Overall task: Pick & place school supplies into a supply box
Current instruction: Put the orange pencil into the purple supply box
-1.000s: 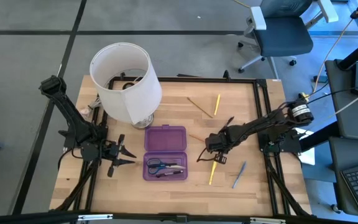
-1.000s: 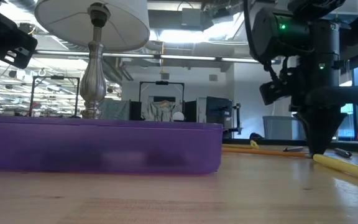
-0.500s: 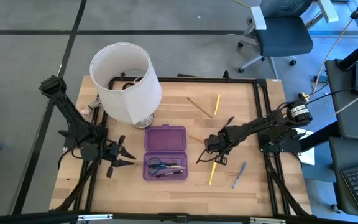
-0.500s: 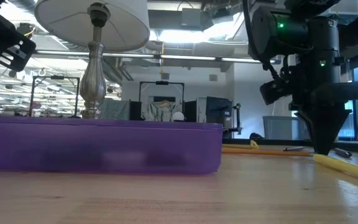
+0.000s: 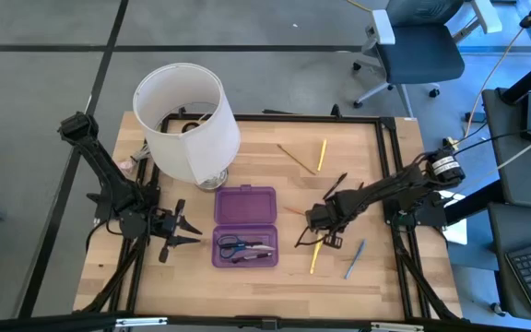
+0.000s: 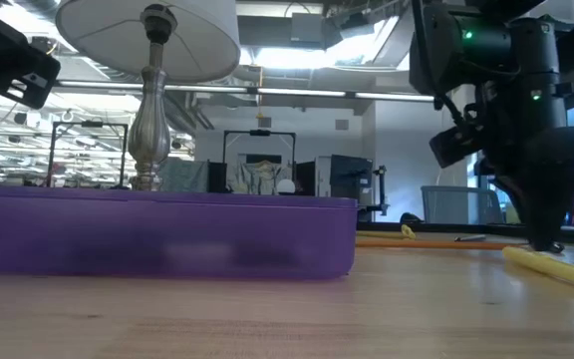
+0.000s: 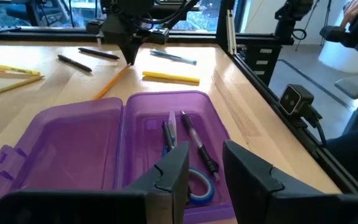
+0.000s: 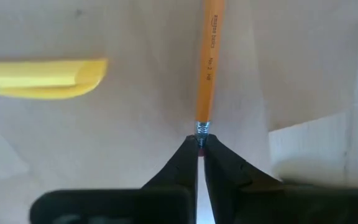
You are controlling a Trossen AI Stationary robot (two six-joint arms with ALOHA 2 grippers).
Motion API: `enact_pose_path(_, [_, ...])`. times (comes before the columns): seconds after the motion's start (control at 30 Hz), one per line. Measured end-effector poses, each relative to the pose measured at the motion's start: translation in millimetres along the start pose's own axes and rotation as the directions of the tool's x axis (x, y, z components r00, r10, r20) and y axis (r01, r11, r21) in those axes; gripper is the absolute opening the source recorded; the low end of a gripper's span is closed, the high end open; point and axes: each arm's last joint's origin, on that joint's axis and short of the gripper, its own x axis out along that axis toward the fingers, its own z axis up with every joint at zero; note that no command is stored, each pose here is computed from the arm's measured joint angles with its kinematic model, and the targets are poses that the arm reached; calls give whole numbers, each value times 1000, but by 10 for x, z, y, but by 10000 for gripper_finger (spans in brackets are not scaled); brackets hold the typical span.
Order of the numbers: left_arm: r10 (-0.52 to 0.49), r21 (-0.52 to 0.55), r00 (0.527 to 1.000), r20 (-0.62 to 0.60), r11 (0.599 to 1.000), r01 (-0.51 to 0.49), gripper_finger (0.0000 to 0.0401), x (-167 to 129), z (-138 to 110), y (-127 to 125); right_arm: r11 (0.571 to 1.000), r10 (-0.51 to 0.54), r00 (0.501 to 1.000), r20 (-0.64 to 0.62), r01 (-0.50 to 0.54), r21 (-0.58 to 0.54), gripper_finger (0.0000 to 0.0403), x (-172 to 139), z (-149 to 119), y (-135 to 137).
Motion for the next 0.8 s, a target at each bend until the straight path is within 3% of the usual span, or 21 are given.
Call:
enact_pose_path(0.23, [4, 1, 1000, 1, 1000, -4, 90, 0, 0, 1, 999, 33, 998, 53, -34, 21, 26, -186, -100, 36])
enact_pose_path(0.53, [47, -7, 999, 16, 999, -47, 95, 6, 8, 20, 992, 57, 950, 306, -89, 91, 22, -667, -354, 53])
enact_pose_path(0.67, [149, -83, 987, 61, 986, -144, 98, 59, 47, 73, 986, 109, 861, 497, -157, 55, 24, -827, -337, 150])
enact_pose_path(0.8, [189, -124, 978, 92, 976, -177, 113, 156, 83, 108, 977, 201, 711, 674, -196, -84, 25, -943, -204, 334])
